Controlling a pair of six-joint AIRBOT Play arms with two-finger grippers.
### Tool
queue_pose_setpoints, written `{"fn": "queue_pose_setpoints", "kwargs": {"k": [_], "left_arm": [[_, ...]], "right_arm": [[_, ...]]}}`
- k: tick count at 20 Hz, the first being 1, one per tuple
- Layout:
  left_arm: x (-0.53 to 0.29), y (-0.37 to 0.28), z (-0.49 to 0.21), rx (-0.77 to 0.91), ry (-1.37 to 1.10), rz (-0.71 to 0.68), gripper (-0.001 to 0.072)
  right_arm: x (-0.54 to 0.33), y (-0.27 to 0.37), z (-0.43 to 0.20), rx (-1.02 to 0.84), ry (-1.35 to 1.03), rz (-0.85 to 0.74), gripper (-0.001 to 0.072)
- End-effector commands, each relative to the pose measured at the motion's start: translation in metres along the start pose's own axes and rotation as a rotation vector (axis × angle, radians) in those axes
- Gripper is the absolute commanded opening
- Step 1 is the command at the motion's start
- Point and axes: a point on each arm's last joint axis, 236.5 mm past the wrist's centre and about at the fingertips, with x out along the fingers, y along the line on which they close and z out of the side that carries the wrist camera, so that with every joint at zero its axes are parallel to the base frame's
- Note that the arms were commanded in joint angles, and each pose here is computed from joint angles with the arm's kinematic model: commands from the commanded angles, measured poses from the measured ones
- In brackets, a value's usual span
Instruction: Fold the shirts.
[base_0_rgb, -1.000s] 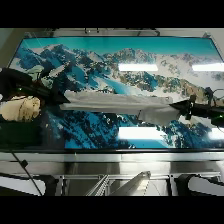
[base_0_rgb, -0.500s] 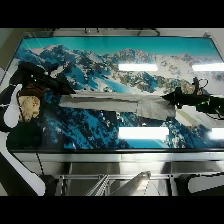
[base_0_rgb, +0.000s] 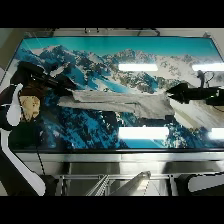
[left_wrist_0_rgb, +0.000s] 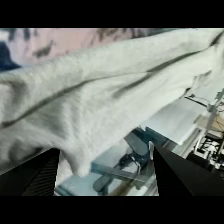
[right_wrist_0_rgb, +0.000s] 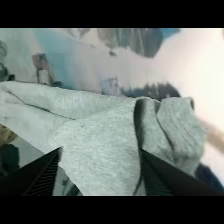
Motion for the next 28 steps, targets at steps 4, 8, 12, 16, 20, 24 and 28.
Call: {"fn": "queue_pose_setpoints", "kwargs": {"k": [4, 8, 12, 16, 20, 24, 28], "left_arm": [[-0.063, -0.031, -0.001, 0.050, -0.110, 0.002, 0.0608], [-0.082, -0.038, 0.003, 0.042, -0.174, 0.018, 0.0608], [-0.077, -0.046, 0.002, 0.057, -0.163, 0.017, 0.0607], [-0.040, -0.072, -0.001, 0.117, -0.100, 0.020, 0.0468], [0.039, -0.102, 0.007, 0.243, -0.077, 0.095, -0.0007], [0.150, -0.111, 0.004, 0.386, -0.098, 0.267, 0.0014], [0.238, -0.112, -0.034, 0.482, 0.077, 0.383, 0.0014]], "right_arm": [[-0.035, -0.061, -0.018, 0.031, 0.150, -0.305, 0.0697], [0.016, -0.058, -0.039, 0.072, 0.248, -0.226, 0.0697], [0.057, -0.041, -0.059, 0.039, 0.330, -0.182, 0.0696], [0.071, -0.024, -0.056, 0.020, 0.310, -0.139, 0.0366], [0.065, -0.002, -0.056, -0.006, 0.316, -0.066, 0.0014], [0.032, 0.022, -0.055, -0.060, 0.326, -0.031, 0.0013], [-0.020, 0.042, -0.048, -0.084, 0.282, -0.001, 0.0013]]}}
